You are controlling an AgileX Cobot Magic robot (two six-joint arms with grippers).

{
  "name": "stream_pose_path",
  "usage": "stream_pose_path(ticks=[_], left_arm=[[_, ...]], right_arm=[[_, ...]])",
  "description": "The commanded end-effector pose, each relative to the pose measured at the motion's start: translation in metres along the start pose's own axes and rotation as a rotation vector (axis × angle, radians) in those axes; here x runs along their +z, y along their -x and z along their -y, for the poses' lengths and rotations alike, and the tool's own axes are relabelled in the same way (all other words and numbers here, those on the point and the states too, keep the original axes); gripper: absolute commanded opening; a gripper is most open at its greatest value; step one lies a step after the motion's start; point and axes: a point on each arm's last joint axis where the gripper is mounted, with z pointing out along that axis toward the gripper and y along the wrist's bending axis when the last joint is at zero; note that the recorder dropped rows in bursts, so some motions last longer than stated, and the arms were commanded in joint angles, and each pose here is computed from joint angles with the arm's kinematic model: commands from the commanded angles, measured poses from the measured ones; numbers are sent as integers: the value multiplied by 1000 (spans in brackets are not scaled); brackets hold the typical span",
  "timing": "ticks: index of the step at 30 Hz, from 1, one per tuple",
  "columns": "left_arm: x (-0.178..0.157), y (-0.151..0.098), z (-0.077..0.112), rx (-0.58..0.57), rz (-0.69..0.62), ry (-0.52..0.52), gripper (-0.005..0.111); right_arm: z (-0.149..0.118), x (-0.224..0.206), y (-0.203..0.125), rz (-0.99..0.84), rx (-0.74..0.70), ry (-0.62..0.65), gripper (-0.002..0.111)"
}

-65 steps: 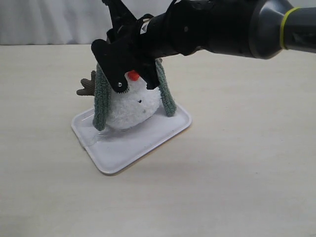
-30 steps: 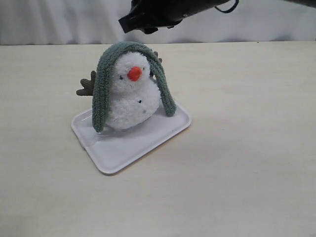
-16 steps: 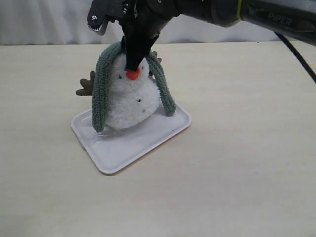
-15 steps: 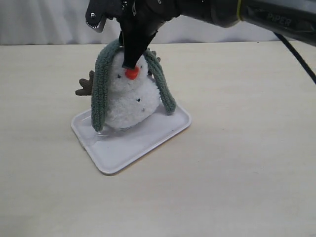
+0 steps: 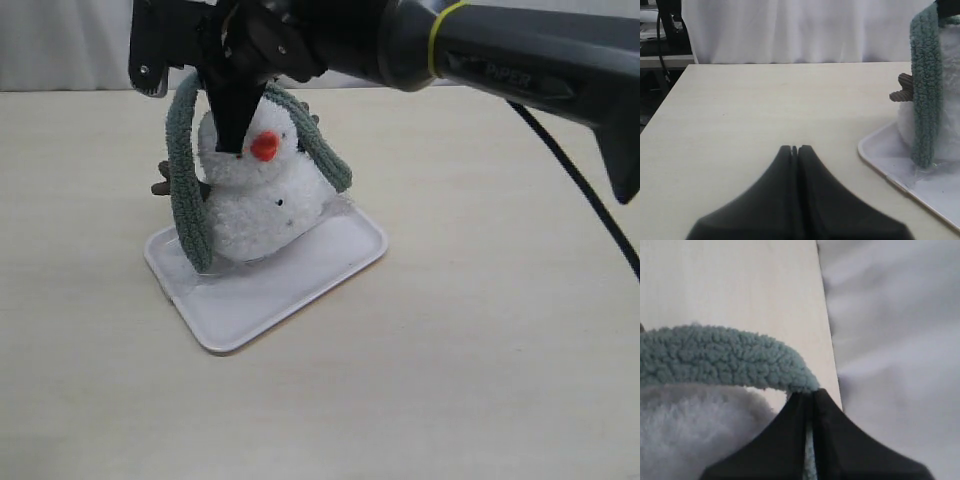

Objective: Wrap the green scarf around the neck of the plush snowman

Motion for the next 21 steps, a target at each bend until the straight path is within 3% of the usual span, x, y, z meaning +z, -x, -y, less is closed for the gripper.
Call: stream_pose_path(ticks=[1, 7, 15, 21], left_arm=[[0, 0, 0, -8, 13, 1, 0], [0, 0, 0, -8, 13, 1, 0], [0, 0, 0, -8, 13, 1, 0], [0, 0, 0, -8, 13, 1, 0]], right_arm=[[-11, 11, -15, -139, -84, 58, 4], [-14, 10, -24, -240, -127, 97, 4], [-15, 0, -12, -212, -124, 95, 5], [-11, -11, -7, -209, -128, 83, 30]])
